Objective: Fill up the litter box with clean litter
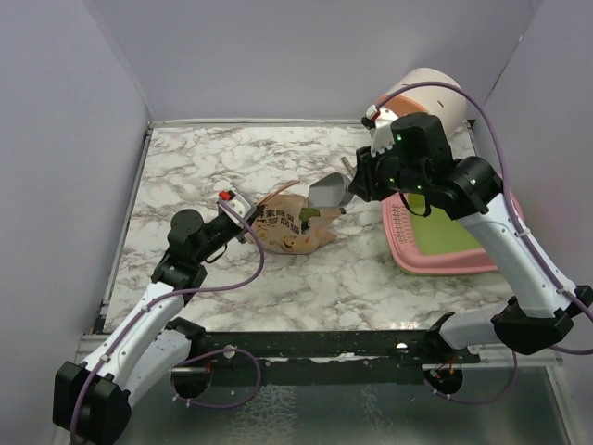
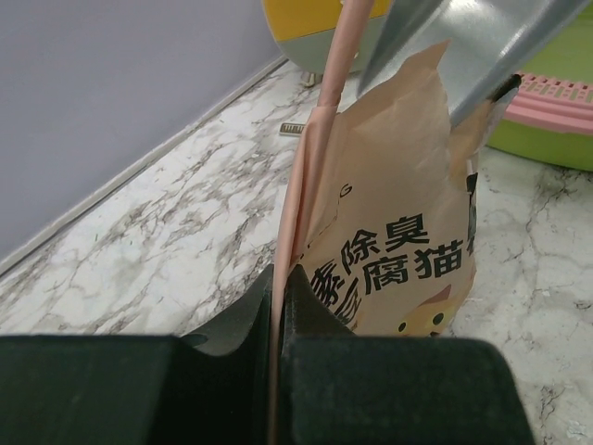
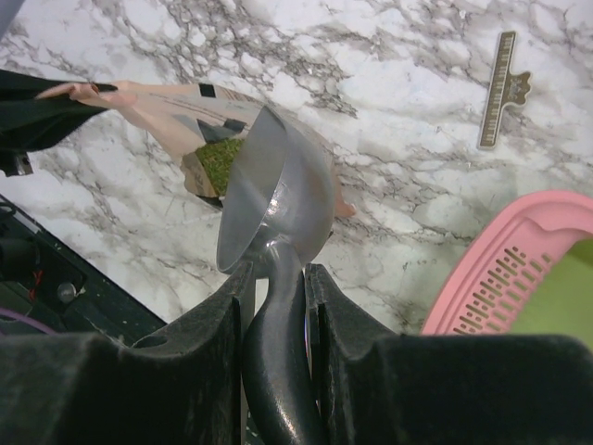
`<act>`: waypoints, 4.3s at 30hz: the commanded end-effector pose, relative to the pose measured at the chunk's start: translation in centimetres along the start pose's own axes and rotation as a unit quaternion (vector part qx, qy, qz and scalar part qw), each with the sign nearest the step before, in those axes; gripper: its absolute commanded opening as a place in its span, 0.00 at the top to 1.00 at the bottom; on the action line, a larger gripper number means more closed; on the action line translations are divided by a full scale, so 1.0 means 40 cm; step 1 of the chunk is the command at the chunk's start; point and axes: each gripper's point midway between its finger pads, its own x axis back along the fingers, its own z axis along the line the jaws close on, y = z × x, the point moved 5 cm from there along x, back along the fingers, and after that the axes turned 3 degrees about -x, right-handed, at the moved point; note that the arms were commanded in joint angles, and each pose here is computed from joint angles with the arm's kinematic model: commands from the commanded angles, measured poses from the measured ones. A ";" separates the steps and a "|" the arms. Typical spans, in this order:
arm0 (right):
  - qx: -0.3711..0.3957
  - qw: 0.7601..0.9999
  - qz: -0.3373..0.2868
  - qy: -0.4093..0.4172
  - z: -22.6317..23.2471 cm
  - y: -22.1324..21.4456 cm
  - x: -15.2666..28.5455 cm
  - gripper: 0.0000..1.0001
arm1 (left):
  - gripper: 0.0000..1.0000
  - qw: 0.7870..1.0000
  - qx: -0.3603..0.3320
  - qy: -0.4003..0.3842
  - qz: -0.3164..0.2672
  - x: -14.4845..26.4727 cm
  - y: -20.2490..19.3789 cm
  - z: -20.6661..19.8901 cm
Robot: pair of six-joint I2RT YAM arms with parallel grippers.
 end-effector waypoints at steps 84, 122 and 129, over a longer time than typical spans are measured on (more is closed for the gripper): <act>-0.017 0.983 0.164 0.076 0.070 -0.275 -0.432 0.99 | 1.00 0.994 0.044 -0.011 -0.098 -0.038 0.071 -0.041; -0.109 0.972 -0.077 0.195 0.091 -0.235 -0.384 0.99 | 1.00 0.996 0.037 0.025 -0.072 -0.047 0.020 -0.026; -0.125 0.965 -0.112 0.203 0.044 -0.230 -0.346 0.99 | 1.00 0.996 0.033 0.027 -0.074 -0.042 0.022 -0.026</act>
